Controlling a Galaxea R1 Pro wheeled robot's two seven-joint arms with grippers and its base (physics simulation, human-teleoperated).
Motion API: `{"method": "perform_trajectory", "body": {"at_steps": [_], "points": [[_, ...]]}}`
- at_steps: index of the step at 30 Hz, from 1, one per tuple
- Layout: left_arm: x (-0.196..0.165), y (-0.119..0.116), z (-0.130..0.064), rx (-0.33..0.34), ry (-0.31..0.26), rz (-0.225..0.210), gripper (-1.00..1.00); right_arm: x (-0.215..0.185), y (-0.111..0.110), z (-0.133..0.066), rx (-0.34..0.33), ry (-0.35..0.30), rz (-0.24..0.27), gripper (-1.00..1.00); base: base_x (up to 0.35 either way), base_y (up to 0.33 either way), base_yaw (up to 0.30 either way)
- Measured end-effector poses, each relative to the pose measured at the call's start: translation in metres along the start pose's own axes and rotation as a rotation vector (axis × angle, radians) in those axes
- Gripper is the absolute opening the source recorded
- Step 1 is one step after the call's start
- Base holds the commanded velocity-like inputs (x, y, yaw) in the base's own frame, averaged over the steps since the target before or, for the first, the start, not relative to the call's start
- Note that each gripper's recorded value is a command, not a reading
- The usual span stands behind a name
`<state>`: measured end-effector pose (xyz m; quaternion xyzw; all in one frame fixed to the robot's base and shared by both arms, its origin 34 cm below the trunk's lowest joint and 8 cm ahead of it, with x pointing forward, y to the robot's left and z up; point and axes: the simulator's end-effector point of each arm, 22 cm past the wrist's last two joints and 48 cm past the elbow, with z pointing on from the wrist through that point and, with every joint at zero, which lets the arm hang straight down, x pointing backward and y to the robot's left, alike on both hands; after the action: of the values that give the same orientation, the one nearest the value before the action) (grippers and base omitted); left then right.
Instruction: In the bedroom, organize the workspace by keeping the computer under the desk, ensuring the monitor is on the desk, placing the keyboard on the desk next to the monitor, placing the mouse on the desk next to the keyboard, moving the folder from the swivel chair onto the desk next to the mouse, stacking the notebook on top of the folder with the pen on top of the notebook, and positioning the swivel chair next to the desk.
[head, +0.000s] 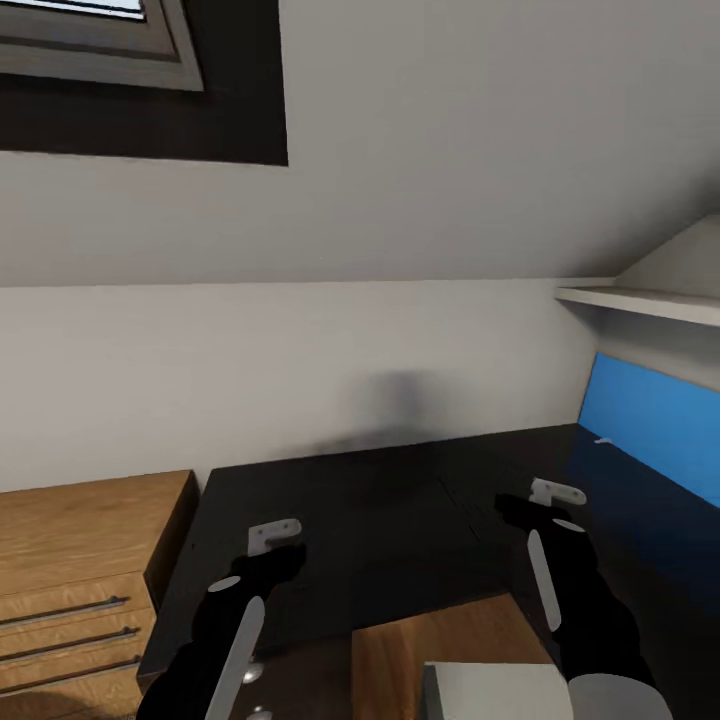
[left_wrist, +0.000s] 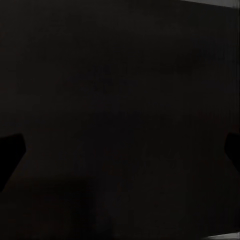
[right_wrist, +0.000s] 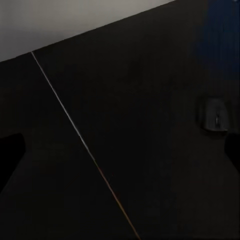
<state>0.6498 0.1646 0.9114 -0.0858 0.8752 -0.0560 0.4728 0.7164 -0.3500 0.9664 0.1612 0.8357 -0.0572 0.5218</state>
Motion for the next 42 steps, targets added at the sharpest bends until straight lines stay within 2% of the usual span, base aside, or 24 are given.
{"method": "perform_trajectory", "body": {"at_steps": [5,10,12,21,25,28,29,31,32,33,39,42], "points": [[0.0,0.0,0.0,0.0,0.0,0.0,1.0,0.001,-0.027,0.004,0.042,0.006,0.019,1.0,0.001,-0.001,-0.279],[0.0,0.0,0.0,-0.001,-0.001,0.001,1.0,-0.001,-0.058,0.008,0.084,0.003,0.009,1.0,0.0,0.0,-0.255],[-0.001,0.0,0.0,-0.001,-0.001,0.001,1.0,0.0,-0.062,0.01,0.089,0.005,0.006,1.0,0.0,0.0,-0.142],[0.0,0.0,0.0,0.0,-0.001,0.001,1.0,0.0,-0.067,0.017,0.096,-0.035,-0.004,1.0,0.0,0.0,-0.037],[-0.001,0.0,0.0,0.001,-0.001,0.0,1.0,0.015,-0.068,0.033,0.099,-0.033,-0.012,1.0,0.0,0.0,-0.005],[-0.001,0.0,0.0,0.001,-0.001,0.001,1.0,0.01,-0.069,0.05,0.102,-0.031,-0.017,1.0,0.0,0.0,-0.002],[-0.001,0.0,0.0,0.001,-0.001,0.001,1.0,0.003,-0.069,0.064,0.103,-0.033,-0.018,1.0,0.0,0.0,-0.001],[0.0,-0.001,0.0,0.001,-0.001,0.0,1.0,-0.003,-0.07,0.078,0.103,-0.037,-0.015,1.0,0.0,0.0,0.0],[-0.001,-0.001,-0.001,0.001,-0.002,0.0,1.0,-0.012,-0.072,0.095,0.105,-0.051,-0.011,1.0,0.0,0.0,0.0],[-0.001,-0.001,-0.001,0.002,-0.003,0.0,1.0,-0.015,-0.073,0.1,0.105,-0.052,-0.008,1.0,0.0,0.0,0.0],[-0.002,-0.001,-0.001,0.003,-0.004,-0.001,1.0,-0.05,-0.075,0.111,0.103,-0.094,0.014,1.0,0.0,0.0,0.0],[-0.002,-0.001,-0.001,0.003,-0.004,-0.001,1.0,-0.053,-0.059,0.112,0.08,-0.098,0.027,1.0,0.0,0.0,0.0]]}}
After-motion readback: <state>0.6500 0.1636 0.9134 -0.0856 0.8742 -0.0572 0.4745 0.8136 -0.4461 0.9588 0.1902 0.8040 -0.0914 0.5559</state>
